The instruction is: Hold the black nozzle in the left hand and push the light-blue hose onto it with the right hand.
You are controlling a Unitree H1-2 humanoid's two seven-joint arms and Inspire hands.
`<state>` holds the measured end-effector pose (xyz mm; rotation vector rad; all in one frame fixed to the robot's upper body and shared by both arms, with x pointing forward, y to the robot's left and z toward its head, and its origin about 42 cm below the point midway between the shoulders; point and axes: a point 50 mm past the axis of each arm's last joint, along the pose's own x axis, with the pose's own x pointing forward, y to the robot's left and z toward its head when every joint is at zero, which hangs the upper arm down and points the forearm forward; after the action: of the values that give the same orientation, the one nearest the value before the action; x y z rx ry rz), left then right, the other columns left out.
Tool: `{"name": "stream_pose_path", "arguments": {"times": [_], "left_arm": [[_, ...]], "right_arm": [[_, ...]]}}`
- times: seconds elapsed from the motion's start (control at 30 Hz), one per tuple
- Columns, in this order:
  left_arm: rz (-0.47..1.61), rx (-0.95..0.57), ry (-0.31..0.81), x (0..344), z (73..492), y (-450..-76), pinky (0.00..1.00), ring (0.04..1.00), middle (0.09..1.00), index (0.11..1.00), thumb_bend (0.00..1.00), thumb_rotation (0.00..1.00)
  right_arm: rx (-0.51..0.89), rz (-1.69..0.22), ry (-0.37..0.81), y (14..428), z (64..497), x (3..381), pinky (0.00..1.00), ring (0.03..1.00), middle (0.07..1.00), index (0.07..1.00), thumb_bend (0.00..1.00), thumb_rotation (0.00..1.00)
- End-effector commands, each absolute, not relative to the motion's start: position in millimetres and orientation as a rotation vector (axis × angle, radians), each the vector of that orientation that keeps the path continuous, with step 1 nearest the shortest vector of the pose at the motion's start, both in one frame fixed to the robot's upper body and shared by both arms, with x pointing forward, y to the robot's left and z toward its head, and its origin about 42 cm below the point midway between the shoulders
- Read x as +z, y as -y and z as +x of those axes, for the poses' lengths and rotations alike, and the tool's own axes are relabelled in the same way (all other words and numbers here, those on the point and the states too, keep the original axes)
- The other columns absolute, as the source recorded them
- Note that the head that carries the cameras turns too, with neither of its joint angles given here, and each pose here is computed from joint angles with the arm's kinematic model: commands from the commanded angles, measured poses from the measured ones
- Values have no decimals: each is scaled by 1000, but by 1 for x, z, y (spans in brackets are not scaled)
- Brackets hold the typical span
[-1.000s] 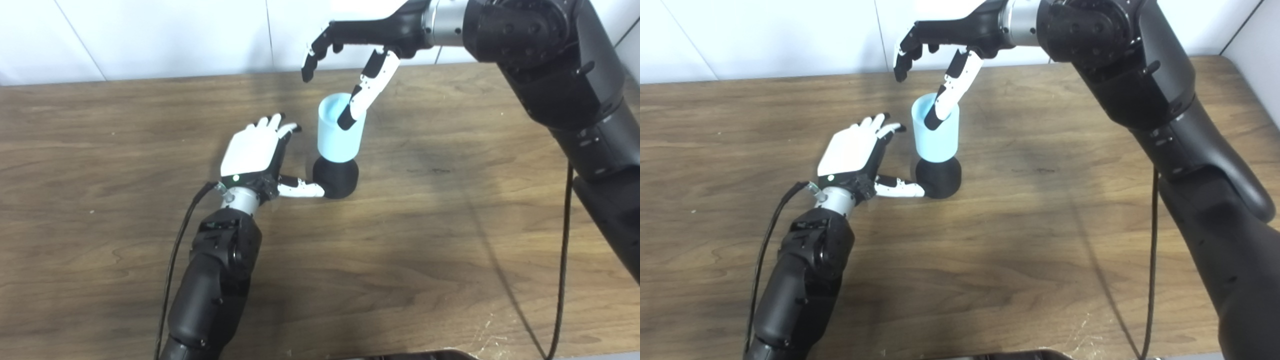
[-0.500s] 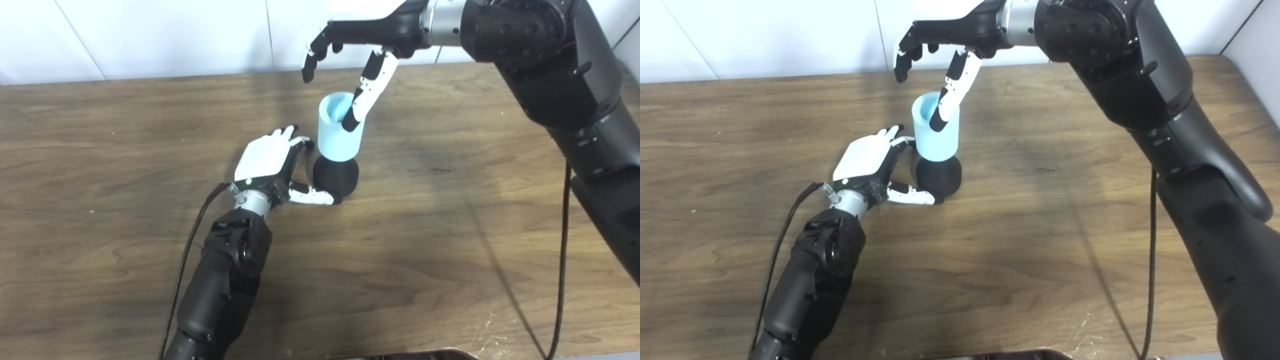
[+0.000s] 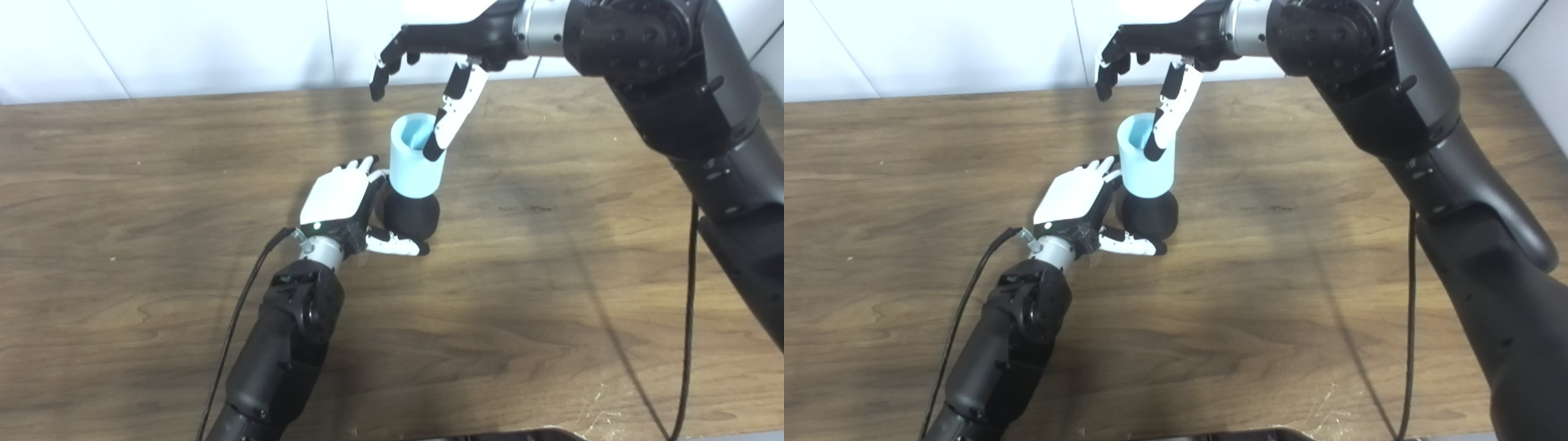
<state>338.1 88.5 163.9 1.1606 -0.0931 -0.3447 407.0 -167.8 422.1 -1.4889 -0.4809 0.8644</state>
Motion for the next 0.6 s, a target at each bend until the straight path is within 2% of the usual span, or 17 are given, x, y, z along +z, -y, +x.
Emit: {"name": "stream_pose_path", "arguments": {"times": [0.0, 0.2, 0.37, 0.53, 0.57], "left_arm": [[1146, -333, 153, 175, 342, -79, 1000, 1000, 1000, 843, 1000, 451], [1140, -343, 158, 172, 341, -80, 1000, 1000, 1000, 818, 1000, 414], [1121, -331, 186, 170, 339, -80, 1000, 1000, 987, 752, 987, 384], [1087, -289, 230, 166, 340, -80, 1000, 942, 875, 625, 804, 242], [1078, -282, 238, 166, 340, -80, 1000, 923, 848, 547, 634, 144]], "right_arm": [[812, -1497, 548, 167, 403, 444, 711, 770, 747, 674, 994, 447], [814, -1491, 553, 168, 404, 442, 698, 761, 738, 669, 993, 445], [815, -1490, 548, 168, 403, 441, 717, 779, 741, 670, 992, 448], [824, -1488, 554, 168, 404, 440, 744, 790, 731, 670, 967, 446], [824, -1490, 553, 168, 404, 440, 750, 793, 732, 672, 961, 445]]}}
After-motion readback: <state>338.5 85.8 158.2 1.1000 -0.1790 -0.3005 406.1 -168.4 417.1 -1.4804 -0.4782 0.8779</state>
